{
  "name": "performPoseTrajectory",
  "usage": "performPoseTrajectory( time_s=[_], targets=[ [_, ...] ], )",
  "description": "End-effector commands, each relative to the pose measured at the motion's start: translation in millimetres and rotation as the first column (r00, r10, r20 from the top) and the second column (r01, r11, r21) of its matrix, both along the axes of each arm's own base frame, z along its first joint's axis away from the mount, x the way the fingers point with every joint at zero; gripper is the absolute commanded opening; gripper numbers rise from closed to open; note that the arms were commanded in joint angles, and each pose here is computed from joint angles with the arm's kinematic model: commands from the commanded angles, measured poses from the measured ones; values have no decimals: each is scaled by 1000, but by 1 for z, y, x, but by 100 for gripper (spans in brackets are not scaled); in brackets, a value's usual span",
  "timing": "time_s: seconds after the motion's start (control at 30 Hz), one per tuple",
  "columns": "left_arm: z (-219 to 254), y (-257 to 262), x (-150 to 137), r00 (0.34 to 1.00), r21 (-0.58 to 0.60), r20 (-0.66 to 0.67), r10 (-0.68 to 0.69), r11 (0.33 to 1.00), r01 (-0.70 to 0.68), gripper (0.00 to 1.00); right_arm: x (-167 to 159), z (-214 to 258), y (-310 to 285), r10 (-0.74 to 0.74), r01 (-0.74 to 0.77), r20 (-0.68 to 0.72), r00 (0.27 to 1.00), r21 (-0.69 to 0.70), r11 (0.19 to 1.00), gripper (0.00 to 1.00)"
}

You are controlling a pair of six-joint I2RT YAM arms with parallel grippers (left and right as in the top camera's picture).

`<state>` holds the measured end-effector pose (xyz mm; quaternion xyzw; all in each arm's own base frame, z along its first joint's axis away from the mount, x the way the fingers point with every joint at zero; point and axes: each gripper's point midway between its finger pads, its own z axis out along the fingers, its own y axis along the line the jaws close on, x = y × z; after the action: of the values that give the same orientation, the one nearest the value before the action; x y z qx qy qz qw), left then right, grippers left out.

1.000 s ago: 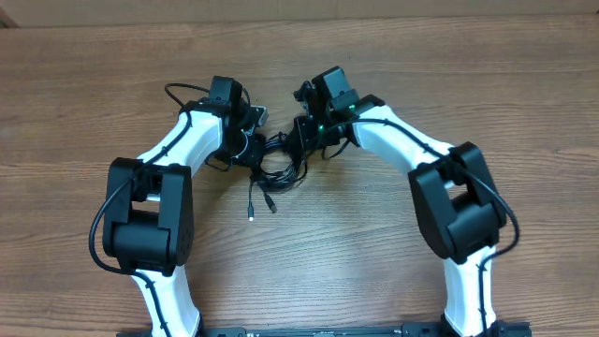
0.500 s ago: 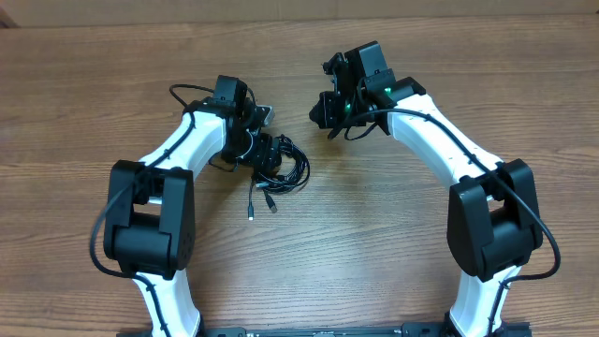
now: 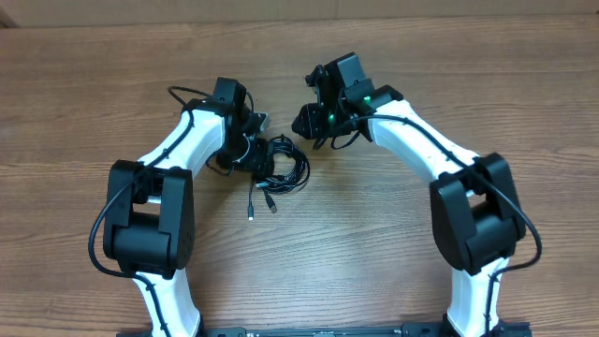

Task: Untangle cables

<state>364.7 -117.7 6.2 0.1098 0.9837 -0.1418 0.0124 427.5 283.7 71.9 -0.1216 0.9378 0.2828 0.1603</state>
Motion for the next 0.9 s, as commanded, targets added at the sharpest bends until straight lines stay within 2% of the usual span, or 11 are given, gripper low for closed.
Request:
performPoseTrajectory(
  time_s=[0.0, 0.17, 0.33, 0.5, 0.67, 0.87],
  targets=[
    [-26, 12, -26, 988, 45, -152, 25, 999, -19, 70, 0, -18, -4, -2, 2, -20, 1000, -26, 1000, 33],
    [11, 10, -23, 986, 36, -138, 91, 996, -87, 74, -2, -29, -4, -3, 1, -43, 999, -36, 999, 33],
    [38, 26, -25, 961, 132, -101, 259, 961, -245, 74, -4, -37, -3, 2, -4, -63, 998, -35, 999, 32],
    [34, 28, -33, 953, 154, -126, 276, 954, -256, 68, -13, -33, 5, 37, -36, -98, 994, 20, 999, 32],
    [26, 31, -39, 939, 171, -140, 315, 941, -290, 68, -29, -38, 8, 56, -56, -152, 987, 0, 998, 32],
    [11, 32, -40, 936, 174, -123, 330, 936, -307, 66, -34, -41, 21, 81, -82, -134, 988, -4, 997, 32]
  ],
)
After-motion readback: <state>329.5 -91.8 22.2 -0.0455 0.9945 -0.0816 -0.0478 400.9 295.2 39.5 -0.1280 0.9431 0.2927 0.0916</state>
